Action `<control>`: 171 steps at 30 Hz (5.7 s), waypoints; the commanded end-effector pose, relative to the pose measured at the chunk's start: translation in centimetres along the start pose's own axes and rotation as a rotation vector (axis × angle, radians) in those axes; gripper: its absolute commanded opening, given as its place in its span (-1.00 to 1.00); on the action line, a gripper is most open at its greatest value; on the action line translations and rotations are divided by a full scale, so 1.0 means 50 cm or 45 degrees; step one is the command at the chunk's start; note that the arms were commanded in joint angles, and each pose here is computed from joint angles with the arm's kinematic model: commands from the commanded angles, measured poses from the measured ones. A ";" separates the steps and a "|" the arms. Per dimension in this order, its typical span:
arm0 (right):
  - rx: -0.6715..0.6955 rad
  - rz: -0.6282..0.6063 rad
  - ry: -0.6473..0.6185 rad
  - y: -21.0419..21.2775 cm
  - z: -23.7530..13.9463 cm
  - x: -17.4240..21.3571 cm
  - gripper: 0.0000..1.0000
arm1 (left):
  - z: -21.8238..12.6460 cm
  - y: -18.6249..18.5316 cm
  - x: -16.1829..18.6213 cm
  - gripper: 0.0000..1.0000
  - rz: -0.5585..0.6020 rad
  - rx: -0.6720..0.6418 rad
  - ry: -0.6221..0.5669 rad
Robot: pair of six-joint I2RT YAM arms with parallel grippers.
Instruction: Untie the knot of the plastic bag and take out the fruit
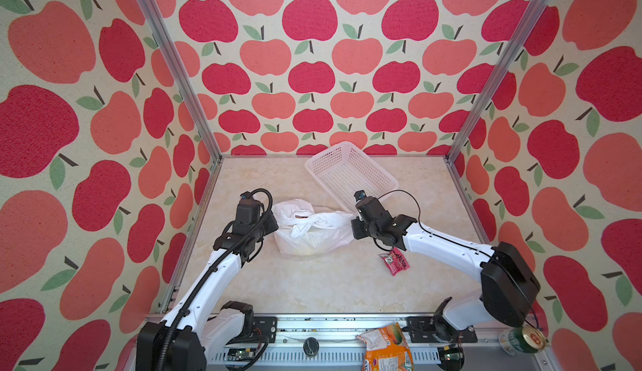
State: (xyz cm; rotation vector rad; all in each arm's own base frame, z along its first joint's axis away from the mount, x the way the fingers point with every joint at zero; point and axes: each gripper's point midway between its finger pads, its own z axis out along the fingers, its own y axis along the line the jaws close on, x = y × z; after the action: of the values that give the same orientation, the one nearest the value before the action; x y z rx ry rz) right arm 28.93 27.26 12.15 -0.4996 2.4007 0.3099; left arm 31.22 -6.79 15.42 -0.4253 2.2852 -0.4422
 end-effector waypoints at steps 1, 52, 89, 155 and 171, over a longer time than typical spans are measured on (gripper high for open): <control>-0.031 0.090 -0.002 -0.011 -0.010 0.002 -1.00 | -0.002 0.012 -0.006 -1.00 -0.041 -0.007 -0.026; -0.117 0.095 -0.428 -0.031 -0.173 -0.049 0.51 | -0.061 0.036 -0.037 0.31 -0.076 -0.045 -0.130; 0.328 -0.419 -0.441 0.060 -0.173 -0.097 -0.24 | -0.173 -0.121 0.161 0.98 0.906 -0.426 -0.077; 0.169 -0.188 -0.318 0.010 -0.122 -0.072 -0.95 | -0.080 -0.224 0.084 -0.37 0.789 -0.048 -0.156; 0.126 -0.153 -0.343 0.011 -0.130 -0.064 -0.96 | -0.083 -0.158 -0.008 0.67 0.499 -0.137 -0.255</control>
State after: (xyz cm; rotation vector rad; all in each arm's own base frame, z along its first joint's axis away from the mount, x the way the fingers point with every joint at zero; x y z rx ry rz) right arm 27.40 26.52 18.83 -0.5536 2.1098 0.1525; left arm 29.28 -13.04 21.62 -0.0268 2.1382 -0.0609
